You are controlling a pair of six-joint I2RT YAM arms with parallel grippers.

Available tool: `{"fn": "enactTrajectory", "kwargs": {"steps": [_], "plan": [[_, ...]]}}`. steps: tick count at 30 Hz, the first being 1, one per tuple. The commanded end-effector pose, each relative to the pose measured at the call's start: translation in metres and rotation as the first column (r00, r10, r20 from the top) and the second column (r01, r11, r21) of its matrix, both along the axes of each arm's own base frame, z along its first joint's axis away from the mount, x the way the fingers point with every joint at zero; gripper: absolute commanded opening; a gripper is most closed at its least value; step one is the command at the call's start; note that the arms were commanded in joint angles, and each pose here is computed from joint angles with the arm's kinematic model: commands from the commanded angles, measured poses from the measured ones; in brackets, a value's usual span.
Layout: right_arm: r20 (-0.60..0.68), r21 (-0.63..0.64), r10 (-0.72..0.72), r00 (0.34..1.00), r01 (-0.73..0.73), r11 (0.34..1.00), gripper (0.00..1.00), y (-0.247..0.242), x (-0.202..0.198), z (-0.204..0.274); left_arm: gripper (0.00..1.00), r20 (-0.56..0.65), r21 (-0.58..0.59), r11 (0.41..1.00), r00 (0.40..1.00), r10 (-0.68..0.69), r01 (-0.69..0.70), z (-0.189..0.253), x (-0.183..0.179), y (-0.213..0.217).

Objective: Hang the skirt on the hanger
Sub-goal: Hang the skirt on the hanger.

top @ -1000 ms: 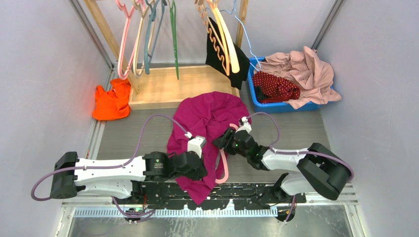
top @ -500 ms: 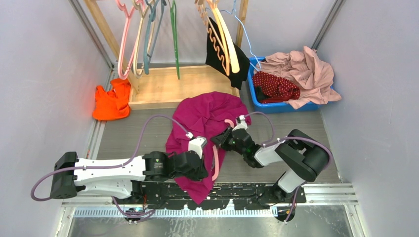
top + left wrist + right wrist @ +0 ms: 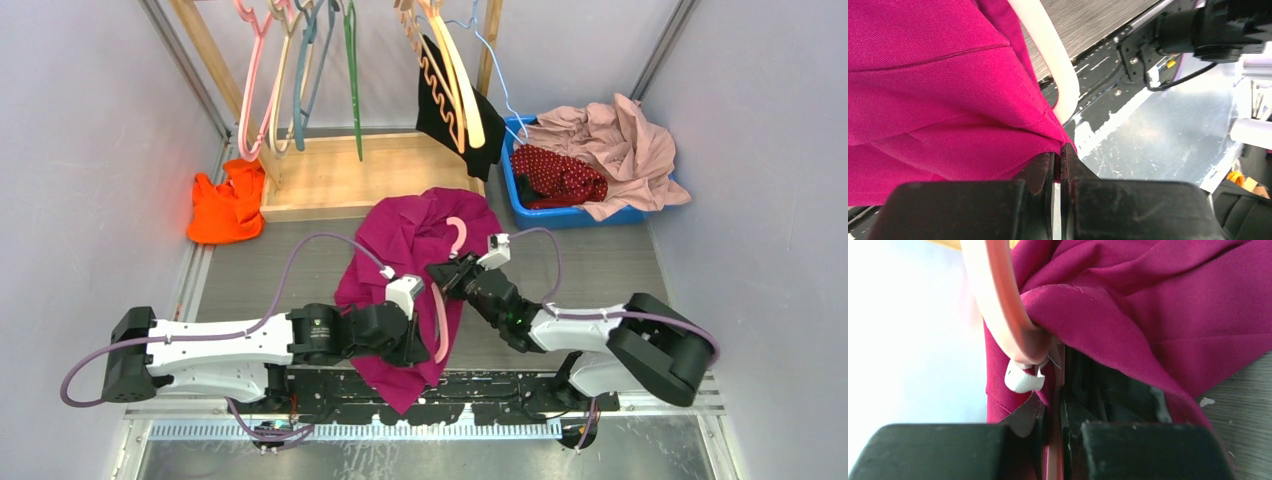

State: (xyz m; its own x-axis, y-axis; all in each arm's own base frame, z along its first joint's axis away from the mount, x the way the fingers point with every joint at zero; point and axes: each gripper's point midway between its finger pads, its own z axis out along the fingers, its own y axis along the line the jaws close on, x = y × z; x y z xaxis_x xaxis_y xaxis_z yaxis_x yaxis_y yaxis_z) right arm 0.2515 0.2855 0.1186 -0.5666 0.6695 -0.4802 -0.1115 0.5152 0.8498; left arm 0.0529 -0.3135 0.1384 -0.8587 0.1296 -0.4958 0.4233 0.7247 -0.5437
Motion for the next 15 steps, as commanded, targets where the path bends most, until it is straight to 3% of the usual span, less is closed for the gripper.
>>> {"fn": "enactTrajectory", "kwargs": {"steps": [1,15], "plan": [[0.082,-0.007,-0.223,0.971,0.224,0.974,0.01,-0.031,0.021,0.030,0.00,-0.041,-0.206,0.976,0.996,-0.079,0.069,0.059,-0.020,-0.031],[0.177,-0.005,-0.354,0.918,0.360,0.933,0.01,-0.050,0.016,0.069,0.00,-0.057,-0.404,0.900,0.977,-0.205,0.166,0.138,-0.038,-0.072]]}}
